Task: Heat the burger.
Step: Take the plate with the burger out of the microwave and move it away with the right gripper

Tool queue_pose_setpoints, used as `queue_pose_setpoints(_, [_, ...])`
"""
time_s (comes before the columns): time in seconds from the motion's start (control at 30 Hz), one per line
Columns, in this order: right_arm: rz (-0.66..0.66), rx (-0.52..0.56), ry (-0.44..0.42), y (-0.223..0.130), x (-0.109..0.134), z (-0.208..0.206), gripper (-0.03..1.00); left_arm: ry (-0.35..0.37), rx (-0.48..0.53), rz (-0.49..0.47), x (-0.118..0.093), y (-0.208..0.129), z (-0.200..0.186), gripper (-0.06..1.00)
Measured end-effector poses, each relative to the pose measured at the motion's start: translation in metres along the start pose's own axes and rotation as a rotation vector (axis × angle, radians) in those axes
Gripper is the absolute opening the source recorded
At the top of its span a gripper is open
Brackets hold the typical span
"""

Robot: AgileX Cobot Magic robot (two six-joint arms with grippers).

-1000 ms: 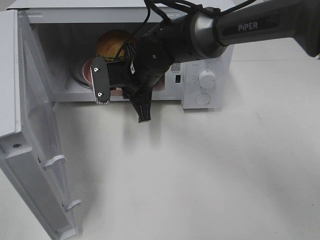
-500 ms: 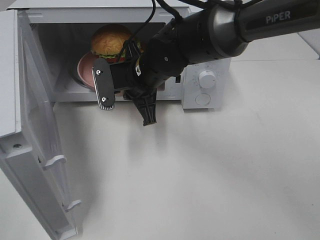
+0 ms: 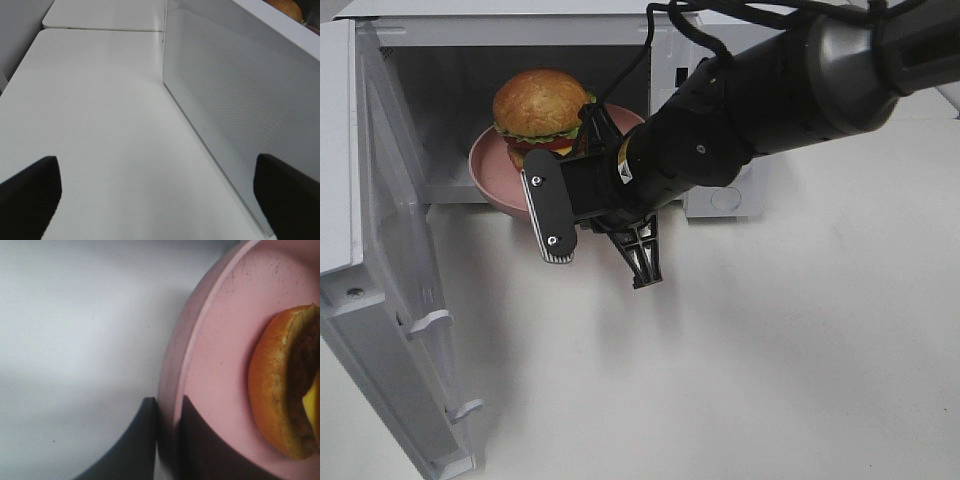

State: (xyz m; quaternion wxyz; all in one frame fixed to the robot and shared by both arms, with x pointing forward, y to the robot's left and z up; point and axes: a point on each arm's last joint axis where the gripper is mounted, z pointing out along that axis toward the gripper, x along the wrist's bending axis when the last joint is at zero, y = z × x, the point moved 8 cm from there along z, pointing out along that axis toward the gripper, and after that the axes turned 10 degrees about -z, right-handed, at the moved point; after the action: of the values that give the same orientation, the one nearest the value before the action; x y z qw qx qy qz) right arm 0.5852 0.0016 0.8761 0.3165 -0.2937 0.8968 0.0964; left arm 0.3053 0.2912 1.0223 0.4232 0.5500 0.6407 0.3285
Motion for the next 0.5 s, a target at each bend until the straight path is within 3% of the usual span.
queue_pose_setpoints(0.5, [-0.009,-0.043,-0.002,0.012,0.036,-0.044,0.06,0.0,0.0,0.0,0.0,0.0,0.0,0.99])
